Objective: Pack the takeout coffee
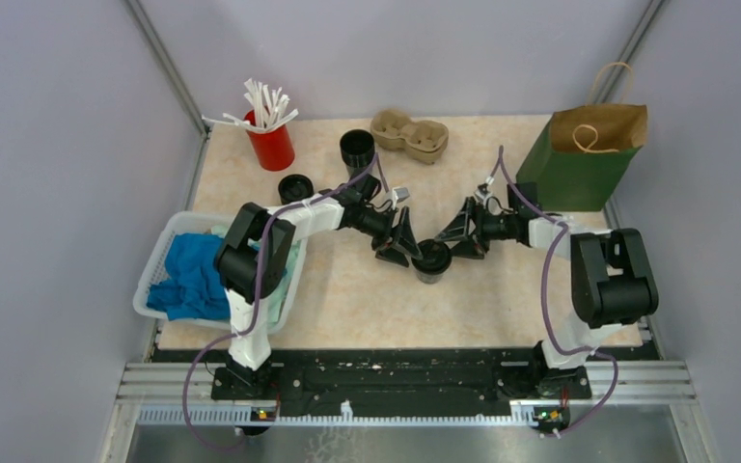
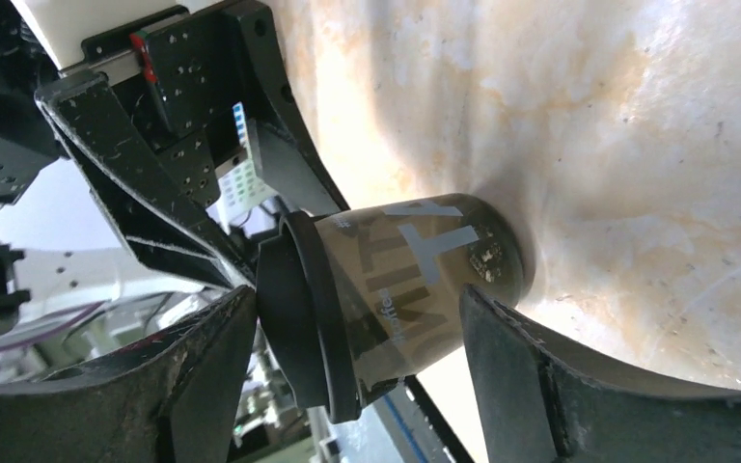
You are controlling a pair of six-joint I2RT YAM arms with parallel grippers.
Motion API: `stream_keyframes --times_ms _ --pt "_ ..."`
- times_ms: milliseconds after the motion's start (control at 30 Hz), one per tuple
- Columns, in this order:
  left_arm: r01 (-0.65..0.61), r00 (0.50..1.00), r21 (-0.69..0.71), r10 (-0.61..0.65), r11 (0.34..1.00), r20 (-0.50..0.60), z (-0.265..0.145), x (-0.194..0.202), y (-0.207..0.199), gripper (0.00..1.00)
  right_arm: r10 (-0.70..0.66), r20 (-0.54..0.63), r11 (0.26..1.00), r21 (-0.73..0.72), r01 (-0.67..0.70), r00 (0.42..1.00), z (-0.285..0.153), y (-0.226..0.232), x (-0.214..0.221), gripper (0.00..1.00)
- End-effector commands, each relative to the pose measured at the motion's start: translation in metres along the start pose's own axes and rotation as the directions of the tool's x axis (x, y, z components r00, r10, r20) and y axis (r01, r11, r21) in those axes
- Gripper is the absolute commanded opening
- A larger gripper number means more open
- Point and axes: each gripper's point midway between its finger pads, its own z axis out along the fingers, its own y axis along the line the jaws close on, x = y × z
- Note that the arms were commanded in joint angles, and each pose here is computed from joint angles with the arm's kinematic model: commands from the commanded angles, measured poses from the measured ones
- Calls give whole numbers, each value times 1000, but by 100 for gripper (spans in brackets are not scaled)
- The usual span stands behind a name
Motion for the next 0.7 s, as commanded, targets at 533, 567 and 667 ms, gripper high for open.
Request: stream_keyframes --times_ms 533,567,667 --pt "68 998 -347 -64 935 24 14 19 98 65 44 23 972 228 -48 999 4 -74 32 51" --pt "70 998 -348 -65 935 27 13 19 99 65 56 35 973 222 -62 998 3 -75 31 49" --pt "73 997 -349 -67 934 30 13 19 99 64 0 62 976 216 -13 998 -6 -53 14 47"
